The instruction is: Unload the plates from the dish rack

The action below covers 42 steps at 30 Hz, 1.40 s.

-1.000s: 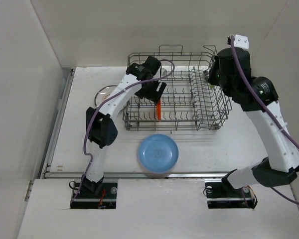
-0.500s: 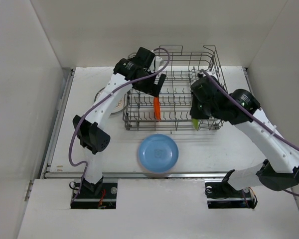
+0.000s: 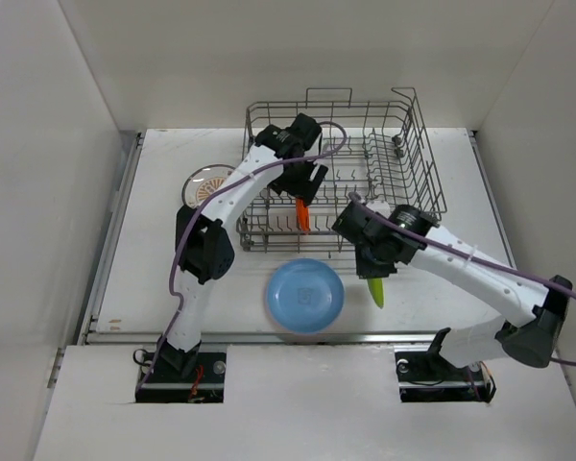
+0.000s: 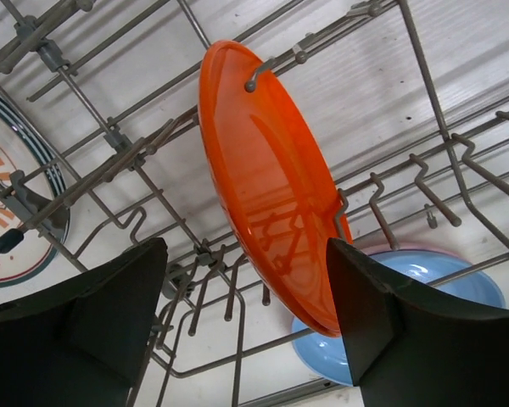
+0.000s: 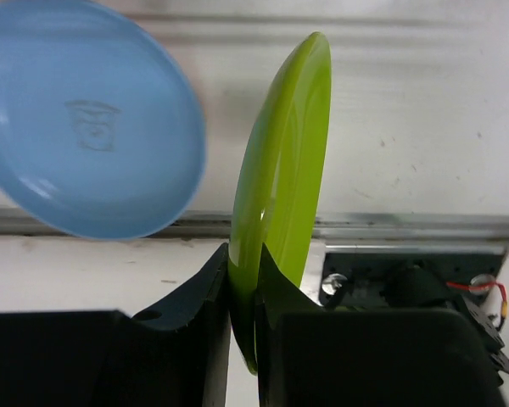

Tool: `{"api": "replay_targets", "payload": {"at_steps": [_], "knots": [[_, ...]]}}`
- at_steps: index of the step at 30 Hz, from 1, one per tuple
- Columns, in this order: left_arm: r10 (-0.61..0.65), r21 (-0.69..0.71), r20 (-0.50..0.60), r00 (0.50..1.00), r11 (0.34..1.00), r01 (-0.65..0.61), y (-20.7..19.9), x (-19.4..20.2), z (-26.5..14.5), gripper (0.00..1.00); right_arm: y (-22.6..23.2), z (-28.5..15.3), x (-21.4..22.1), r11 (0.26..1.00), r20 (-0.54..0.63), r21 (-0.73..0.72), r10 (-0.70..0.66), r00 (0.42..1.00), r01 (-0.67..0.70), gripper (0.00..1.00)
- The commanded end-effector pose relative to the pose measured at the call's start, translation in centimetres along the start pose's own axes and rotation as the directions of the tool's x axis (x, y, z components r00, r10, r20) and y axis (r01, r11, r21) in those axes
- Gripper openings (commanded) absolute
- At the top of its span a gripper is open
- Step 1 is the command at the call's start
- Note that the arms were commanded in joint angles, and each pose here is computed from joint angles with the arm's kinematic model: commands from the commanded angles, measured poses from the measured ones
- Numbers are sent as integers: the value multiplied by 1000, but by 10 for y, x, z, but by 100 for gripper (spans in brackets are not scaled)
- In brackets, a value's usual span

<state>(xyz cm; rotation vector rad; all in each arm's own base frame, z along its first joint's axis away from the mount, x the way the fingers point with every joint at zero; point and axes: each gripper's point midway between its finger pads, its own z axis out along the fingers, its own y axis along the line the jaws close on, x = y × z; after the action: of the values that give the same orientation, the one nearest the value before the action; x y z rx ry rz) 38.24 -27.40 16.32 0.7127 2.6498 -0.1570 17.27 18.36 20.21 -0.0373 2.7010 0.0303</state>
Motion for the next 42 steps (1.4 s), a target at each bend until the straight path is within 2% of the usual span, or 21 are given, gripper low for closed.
{"api": "replay_targets", "payload": {"at_steps": [1,5,7,8,11,12,14,16,19,20,23,27,30,33,37,42], "knots": [[7,-41,20,1000,999,-6,9,-1,-17,72,-15,18,20,994,-59,110,28,998,-21,0],[8,6,-26,1000,1000,-8,1,10,-6,53,-26,49,34,964,-90,264,-2,996,26,0],[9,25,-50,999,1000,-7,-3,15,1,44,-29,61,33,954,-68,296,-16,998,35,4],[9,35,-60,998,999,-7,-5,17,2,34,-29,65,32,954,-53,299,-8,999,23,4],[0,45,-61,998,999,3,-7,17,2,24,-24,79,32,960,-25,281,0,1000,7,11],[0,58,-62,998,998,4,-9,18,2,16,-22,84,32,960,-24,279,1,1000,6,12],[-9,69,-64,998,998,14,-12,18,2,8,-17,97,34,961,-20,275,3,1000,3,22],[-9,78,-65,998,997,14,-13,18,2,0,-14,106,35,961,-22,277,2,1000,4,27],[-10,79,-56,998,997,14,-13,17,-2,0,-17,118,39,947,-39,318,-26,999,37,37],[-10,80,-47,999,997,14,-13,16,-6,0,-18,122,40,944,-35,327,-30,999,40,46],[-29,73,2,1000,997,29,-8,6,-22,0,-19,127,40,939,-40,341,-46,998,56,48],[-32,73,104,994,997,25,-7,-12,-50,0,-17,126,38,942,-35,327,-63,997,71,65],[-36,81,181,983,996,21,-7,-22,-74,0,-14,118,37,952,-28,294,-75,997,80,71],[-38,86,223,974,996,19,-7,-26,-89,0,1,99,30,973,27,221,-81,996,73,75],[-58,101,281,958,994,31,-4,-34,-107,0,21,53,13,997,142,58,-58,988,50,78],[-84,134,287,954,990,47,-3,-38,-106,0,39,-6,-21,982,301,-180,3,953,54,78]]}}
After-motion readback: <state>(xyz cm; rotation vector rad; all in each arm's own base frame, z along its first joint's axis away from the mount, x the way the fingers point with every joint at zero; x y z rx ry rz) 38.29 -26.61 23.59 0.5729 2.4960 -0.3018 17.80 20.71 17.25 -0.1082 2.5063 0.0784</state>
